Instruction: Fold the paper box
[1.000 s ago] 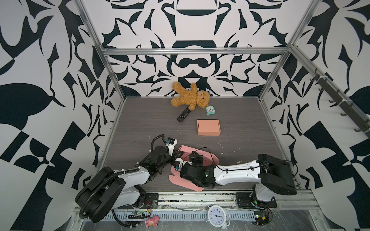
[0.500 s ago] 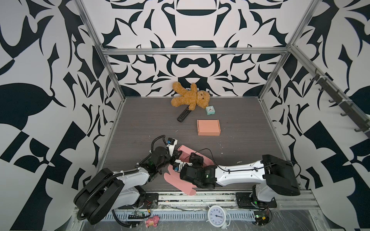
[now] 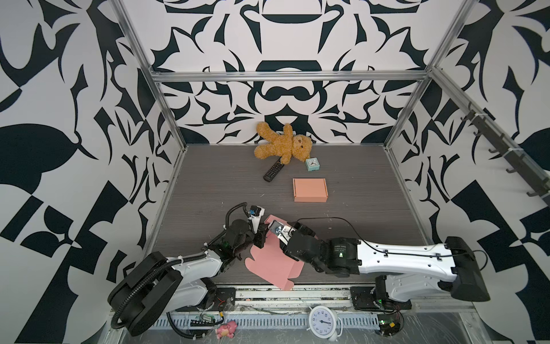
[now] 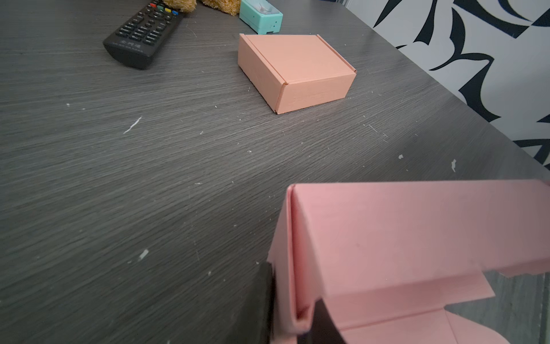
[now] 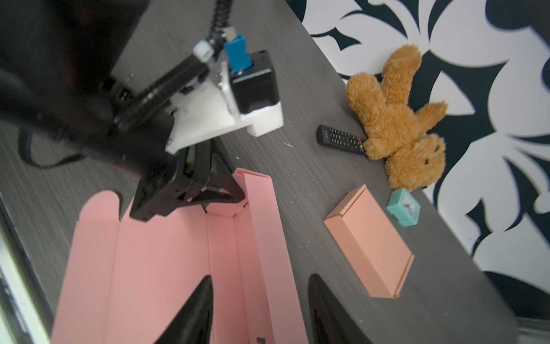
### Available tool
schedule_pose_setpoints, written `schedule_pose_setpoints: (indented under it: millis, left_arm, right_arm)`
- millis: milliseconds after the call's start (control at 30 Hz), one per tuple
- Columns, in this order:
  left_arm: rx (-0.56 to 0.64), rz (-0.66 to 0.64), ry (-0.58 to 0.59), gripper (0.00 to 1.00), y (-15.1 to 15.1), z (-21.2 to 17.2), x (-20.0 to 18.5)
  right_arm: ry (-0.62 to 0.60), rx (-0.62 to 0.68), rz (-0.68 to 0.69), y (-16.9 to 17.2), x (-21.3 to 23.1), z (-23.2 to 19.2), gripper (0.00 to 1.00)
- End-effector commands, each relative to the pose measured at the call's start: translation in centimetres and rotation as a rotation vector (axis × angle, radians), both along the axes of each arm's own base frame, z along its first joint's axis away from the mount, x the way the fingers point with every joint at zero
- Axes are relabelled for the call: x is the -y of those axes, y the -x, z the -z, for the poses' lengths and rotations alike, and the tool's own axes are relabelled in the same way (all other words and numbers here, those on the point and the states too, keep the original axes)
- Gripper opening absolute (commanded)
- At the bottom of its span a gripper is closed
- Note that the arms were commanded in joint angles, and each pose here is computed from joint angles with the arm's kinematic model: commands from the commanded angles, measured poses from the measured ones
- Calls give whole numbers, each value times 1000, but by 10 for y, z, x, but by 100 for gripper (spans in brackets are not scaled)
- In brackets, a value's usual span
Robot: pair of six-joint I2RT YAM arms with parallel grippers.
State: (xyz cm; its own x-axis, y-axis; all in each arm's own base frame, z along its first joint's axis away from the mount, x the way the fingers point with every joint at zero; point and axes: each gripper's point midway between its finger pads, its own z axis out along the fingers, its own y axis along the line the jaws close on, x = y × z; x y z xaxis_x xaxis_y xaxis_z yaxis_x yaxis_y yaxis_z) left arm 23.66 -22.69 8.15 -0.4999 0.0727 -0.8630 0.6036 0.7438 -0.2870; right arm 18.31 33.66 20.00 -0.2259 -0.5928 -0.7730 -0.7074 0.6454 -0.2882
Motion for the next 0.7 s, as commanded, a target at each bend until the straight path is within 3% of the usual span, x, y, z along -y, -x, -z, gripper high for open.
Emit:
schedule_pose_setpoints:
  millis: [0, 133, 400, 667]
  left_arm:
    - [47, -4, -1, 18, -1, -8, 1]
    - [58, -2, -18, 18, 0, -9, 3]
    - [66, 4, -39, 18, 1, -9, 7]
    - [61, 3, -60, 19, 1, -4, 10]
  right_arm:
    - [-211, -199, 159, -21, 2, -10, 45]
    - [-332, -358, 261, -46, 12, 4, 42]
    - [-338, -507, 303, -60, 8, 41, 42]
    - [-421, -615, 307, -64, -7, 69, 43]
